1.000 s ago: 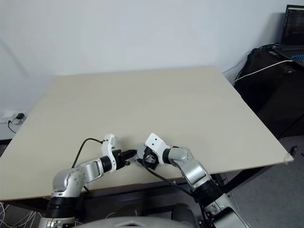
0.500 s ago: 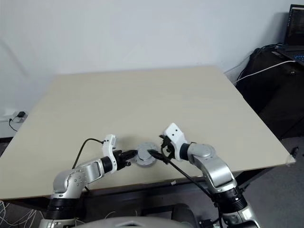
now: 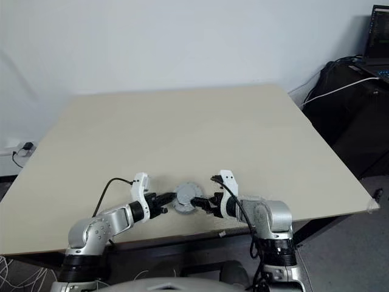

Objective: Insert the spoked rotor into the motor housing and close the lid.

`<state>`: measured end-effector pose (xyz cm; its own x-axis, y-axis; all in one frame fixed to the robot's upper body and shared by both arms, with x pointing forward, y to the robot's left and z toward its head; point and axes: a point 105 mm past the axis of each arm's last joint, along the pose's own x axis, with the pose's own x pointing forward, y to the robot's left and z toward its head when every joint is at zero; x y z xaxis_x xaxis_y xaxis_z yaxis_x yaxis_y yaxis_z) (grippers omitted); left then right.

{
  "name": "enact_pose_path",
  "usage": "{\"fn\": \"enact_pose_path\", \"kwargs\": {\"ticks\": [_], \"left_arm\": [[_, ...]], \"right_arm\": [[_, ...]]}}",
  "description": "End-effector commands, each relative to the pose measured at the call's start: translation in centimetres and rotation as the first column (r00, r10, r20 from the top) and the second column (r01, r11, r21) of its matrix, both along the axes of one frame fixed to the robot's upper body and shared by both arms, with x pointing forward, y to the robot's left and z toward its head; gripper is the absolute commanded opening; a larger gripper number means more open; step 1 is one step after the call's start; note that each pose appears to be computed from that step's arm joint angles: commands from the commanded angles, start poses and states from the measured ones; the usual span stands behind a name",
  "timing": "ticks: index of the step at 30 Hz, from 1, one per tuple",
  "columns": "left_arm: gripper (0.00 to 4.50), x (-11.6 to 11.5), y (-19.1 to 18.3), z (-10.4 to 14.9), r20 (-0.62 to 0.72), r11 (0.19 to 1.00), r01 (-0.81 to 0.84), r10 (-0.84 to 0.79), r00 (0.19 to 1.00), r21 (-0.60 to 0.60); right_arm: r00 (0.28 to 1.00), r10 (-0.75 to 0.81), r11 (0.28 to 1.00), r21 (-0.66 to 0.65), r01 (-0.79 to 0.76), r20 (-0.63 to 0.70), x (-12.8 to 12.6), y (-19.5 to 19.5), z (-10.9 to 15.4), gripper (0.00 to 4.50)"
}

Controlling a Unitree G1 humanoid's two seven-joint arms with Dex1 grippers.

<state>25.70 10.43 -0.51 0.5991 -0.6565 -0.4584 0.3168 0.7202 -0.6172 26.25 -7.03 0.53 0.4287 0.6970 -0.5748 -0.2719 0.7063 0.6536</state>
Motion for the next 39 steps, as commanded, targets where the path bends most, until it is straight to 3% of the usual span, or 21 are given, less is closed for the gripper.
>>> {"fn": "enact_pose_path", "kwargs": {"ticks": [1, 9, 23, 30, 39], "left_arm": [[0.0, -0.8, -0.8, -0.3, -0.024, 0.999, 0.033, -0.033, 0.999, -0.017], [0.0, -1.0, -0.7, -0.3, -0.024, 0.999, 0.027, -0.027, 0.999, -0.019], [0.0, -1.3, 0.4, -0.3, -0.028, 0.999, -0.018, 0.017, 0.999, -0.028], [0.0, -1.5, 0.6, -0.3, -0.028, 0.999, -0.029, 0.028, 0.999, -0.027], [0.0, -1.6, 0.4, -0.3, -0.031, 0.999, -0.023, 0.022, 0.999, -0.028]], "right_arm": [[0.998, -0.043, 0.997, 0.062, 0.045, -0.038, 0.5, 0.4, 0.4, 4.49], [0.989, -0.076, 0.98, 0.172, 0.097, -0.125, 0.5, 2.1, 0.4, 4.49], [0.986, 0.042, 0.893, 0.449, 0.035, -0.16, 0.3, 7.2, 4.1, 4.49], [0.981, 0.06, 0.972, 0.233, -0.016, -0.185, -0.4, 6.7, 0.7, 4.49], [0.969, 0.102, 0.986, 0.152, -0.068, -0.224, -1.4, 5.8, -1.1, 4.49]]}}
